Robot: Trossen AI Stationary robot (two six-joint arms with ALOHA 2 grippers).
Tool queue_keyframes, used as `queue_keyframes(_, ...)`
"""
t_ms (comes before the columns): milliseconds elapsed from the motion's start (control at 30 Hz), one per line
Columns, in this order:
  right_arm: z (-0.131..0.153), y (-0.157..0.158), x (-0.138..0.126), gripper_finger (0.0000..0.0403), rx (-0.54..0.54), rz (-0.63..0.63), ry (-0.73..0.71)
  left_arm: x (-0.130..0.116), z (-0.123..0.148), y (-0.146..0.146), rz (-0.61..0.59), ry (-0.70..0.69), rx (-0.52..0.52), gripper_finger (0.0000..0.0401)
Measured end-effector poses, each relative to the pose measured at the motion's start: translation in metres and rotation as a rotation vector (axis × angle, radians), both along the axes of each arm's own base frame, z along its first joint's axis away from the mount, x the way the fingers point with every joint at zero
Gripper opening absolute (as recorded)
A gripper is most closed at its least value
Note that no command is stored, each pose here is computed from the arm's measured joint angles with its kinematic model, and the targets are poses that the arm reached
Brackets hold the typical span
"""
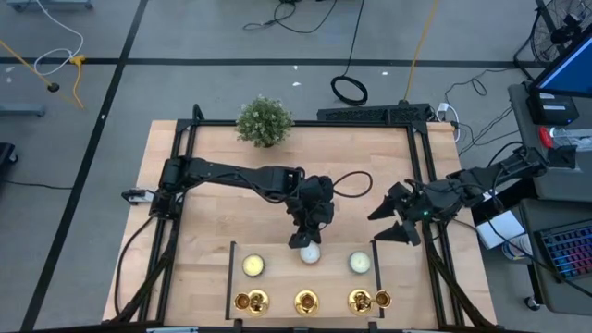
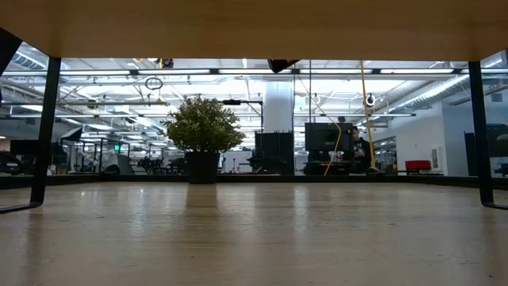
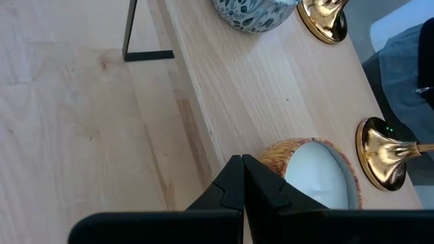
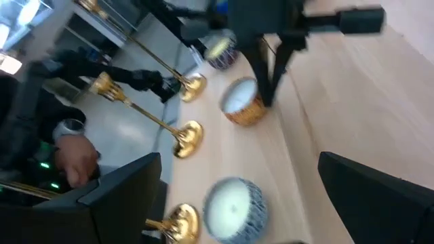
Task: Pick & Place candle stick holders
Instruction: Put the yellow patterned scented candle on the shelf
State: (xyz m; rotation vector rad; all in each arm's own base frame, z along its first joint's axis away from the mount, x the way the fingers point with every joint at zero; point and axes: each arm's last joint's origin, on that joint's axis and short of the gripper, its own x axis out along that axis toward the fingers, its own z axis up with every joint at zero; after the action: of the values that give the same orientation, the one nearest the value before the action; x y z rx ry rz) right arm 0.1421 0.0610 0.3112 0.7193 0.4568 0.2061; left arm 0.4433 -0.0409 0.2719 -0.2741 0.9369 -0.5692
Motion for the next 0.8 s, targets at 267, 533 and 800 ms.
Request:
queue_keyframes(267, 0.010, 0.003, 0.005, 0.0393, 0.109, 0.007, -0.075, 0.000, 0.000, 0.000, -0.005, -0.005, 0.004, 0.0000)
queue_keyframes(533, 0.011, 0.007, 0.013, 0.0393, 0.120, 0.035, -0.108, 0.000, 0.000, 0.000, -0.007, -0.007, 0.006, 0.0000)
queue_keyframes(800, -0.002, 0.010, 0.020, 0.0375, 0.077, 0.032, 0.001, 0.000, 0.000, 0.000, -0.007, -0.006, 0.005, 0.0000)
